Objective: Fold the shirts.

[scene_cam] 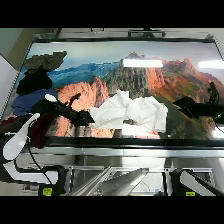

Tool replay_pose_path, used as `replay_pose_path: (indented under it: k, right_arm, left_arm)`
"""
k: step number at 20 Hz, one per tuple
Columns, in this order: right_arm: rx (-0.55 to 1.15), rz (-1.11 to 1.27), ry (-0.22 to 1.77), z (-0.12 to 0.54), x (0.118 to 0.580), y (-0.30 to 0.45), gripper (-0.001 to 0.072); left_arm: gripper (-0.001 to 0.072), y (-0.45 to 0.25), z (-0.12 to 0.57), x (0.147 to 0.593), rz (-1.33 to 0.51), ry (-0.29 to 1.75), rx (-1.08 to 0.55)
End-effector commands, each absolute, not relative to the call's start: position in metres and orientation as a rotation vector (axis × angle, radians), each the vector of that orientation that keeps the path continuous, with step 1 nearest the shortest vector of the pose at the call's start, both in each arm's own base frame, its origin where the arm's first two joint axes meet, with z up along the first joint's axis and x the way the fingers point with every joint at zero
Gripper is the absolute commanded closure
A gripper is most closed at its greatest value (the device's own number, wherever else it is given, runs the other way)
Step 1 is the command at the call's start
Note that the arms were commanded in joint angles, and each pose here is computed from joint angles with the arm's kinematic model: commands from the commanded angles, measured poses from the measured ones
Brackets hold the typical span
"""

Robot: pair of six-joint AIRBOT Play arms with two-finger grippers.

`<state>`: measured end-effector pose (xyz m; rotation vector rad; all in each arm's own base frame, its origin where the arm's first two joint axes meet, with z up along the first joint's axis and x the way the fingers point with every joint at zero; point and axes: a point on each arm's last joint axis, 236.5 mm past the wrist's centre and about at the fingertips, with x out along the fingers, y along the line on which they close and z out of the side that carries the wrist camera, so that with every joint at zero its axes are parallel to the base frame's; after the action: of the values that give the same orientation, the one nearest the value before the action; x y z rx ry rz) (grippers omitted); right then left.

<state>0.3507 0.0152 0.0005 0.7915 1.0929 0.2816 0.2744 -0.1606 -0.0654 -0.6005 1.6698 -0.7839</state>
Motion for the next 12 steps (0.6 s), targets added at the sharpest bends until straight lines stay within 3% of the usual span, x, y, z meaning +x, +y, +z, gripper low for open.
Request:
replay_pose_path:
  k: [1,7,10,11,12]
  right_arm:
    - [0.830,0.363,1.228,-0.017,0.318,0.051,0.0052]
    - [0.813,0.329,1.399,-0.077,0.276,0.091,0.0052]
    - [0.743,0.298,1.371,-0.092,0.283,0.101,0.0052]
    - [0.720,0.272,1.340,-0.097,0.291,0.098,0.0052]
    - [0.708,0.247,1.315,-0.100,0.299,0.094,0.0053]
  left_arm:
    - [-0.0004,-0.140,-0.050,0.285,-0.755,1.630,-0.655]
    - [-0.0003,-0.163,-0.060,0.309,-0.710,1.517,-0.546]
    - [-0.0001,-0.184,-0.085,0.312,-0.698,1.523,-0.491]
    - [0.0037,-0.189,-0.092,0.311,-0.697,1.534,-0.480]
    - [0.0123,-0.192,-0.097,0.309,-0.699,1.545,-0.476]
